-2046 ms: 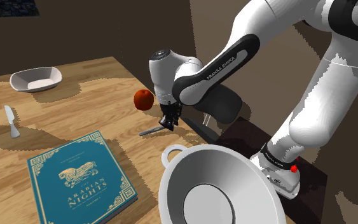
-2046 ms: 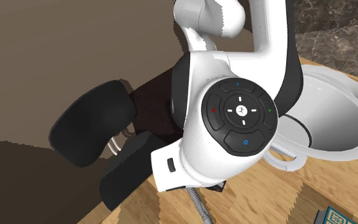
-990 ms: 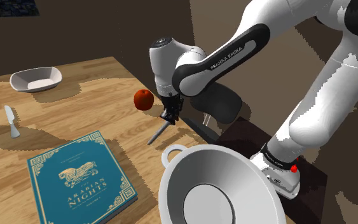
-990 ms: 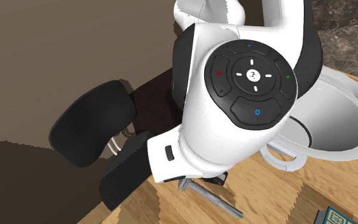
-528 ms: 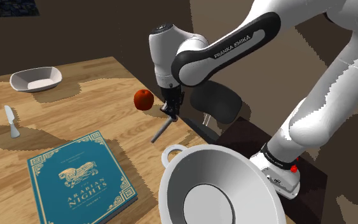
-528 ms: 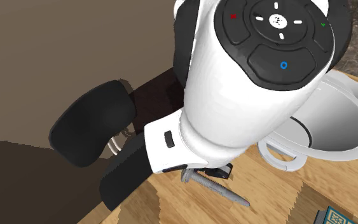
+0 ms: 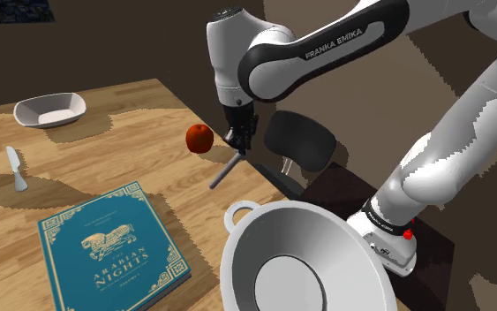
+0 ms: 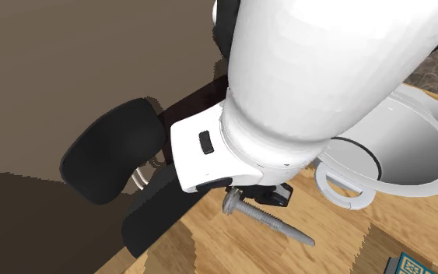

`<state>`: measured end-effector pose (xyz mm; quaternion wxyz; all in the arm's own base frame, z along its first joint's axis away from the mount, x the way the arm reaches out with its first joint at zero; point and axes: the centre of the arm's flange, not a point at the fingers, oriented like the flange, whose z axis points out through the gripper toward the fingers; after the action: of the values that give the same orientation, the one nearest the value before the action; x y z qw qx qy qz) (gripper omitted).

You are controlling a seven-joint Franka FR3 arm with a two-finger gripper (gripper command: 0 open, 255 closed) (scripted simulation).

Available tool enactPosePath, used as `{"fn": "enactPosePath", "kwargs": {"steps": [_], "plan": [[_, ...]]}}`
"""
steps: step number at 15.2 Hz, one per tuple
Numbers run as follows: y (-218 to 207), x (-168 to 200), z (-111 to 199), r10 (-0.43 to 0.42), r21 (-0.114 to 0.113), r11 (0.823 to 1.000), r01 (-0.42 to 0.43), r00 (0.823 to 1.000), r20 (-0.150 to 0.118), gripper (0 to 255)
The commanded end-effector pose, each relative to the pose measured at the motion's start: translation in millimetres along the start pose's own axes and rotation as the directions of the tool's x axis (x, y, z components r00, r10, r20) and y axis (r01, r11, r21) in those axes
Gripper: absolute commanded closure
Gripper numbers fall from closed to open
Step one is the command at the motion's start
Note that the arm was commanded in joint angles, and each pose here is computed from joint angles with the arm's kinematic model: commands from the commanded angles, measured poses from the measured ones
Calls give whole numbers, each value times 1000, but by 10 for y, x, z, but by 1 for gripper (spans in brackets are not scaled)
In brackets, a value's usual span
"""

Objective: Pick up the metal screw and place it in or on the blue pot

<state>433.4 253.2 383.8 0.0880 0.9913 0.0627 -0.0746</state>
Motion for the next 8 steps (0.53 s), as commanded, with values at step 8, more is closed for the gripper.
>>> {"fn": "enactPosePath", "kwargs": {"steps": [8], "plan": [[89, -79, -454, 0, 0, 1000, 0, 1000, 0, 255]]}}
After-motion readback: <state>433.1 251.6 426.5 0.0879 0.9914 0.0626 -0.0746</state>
